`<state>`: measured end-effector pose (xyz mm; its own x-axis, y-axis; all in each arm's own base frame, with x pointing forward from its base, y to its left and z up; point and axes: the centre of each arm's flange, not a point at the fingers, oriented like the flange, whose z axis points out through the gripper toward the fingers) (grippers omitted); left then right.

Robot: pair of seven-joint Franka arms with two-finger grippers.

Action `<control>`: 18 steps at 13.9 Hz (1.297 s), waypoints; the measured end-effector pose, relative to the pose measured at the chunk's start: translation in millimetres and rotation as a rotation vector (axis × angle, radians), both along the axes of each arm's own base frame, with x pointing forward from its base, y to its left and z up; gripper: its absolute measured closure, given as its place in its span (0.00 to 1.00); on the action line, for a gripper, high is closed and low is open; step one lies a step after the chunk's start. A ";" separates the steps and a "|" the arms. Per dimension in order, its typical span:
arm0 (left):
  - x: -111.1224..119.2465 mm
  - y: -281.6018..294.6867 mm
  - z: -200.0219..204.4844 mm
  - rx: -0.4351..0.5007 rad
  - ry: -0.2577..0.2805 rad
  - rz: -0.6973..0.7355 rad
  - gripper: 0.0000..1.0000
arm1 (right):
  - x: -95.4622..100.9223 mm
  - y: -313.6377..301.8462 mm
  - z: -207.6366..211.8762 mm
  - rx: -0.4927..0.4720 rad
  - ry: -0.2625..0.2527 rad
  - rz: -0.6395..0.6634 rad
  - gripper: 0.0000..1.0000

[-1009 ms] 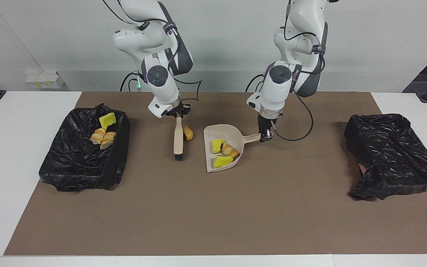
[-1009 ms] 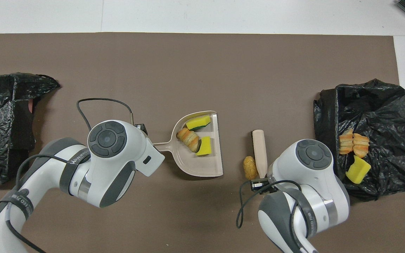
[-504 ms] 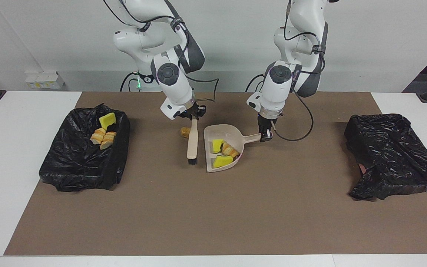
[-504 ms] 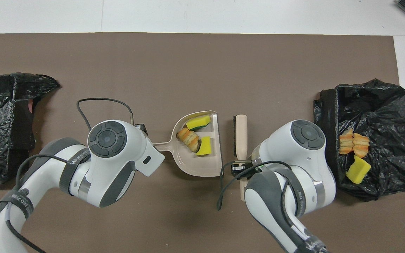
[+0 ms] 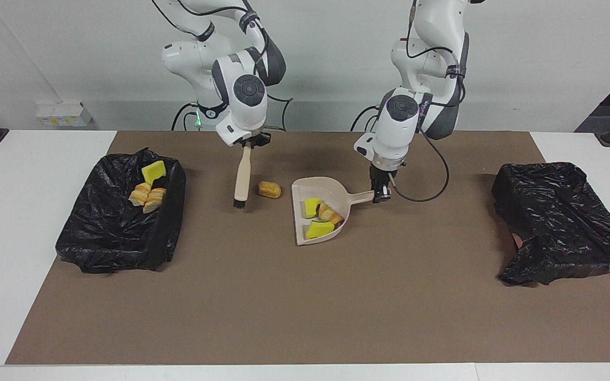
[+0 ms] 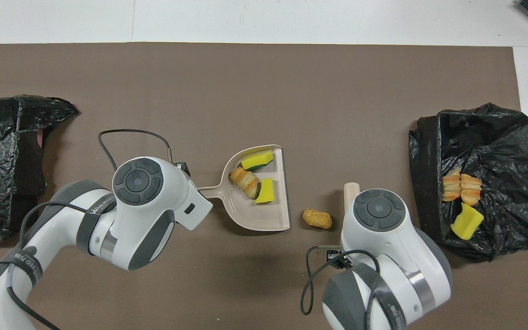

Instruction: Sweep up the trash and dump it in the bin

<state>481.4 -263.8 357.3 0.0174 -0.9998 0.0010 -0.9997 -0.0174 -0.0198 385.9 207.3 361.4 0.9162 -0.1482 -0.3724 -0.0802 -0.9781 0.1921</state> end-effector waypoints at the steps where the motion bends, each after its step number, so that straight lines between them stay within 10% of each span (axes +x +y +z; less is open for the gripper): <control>1: 0.0 0.2 -0.2 0.000 0.000 0.000 0.67 | -0.4 5.2 -8.8 0.038 -0.005 -0.022 0.73; 10: -10.2 -13.3 0.5 0.004 0.002 -0.107 0.67 | 32.3 121.6 -18.5 0.372 -0.059 -0.152 0.73; 18: 19.4 38.2 3.8 -0.041 0.013 -0.023 0.67 | 23.0 82.6 78.3 0.278 -0.070 -0.037 0.73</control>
<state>500.8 -225.7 361.1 -0.0053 -0.9991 0.0415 -1.0000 0.0050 -0.0070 408.9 289.9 439.7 0.9369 -0.0831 -0.3397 -0.1204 -0.9886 -0.0901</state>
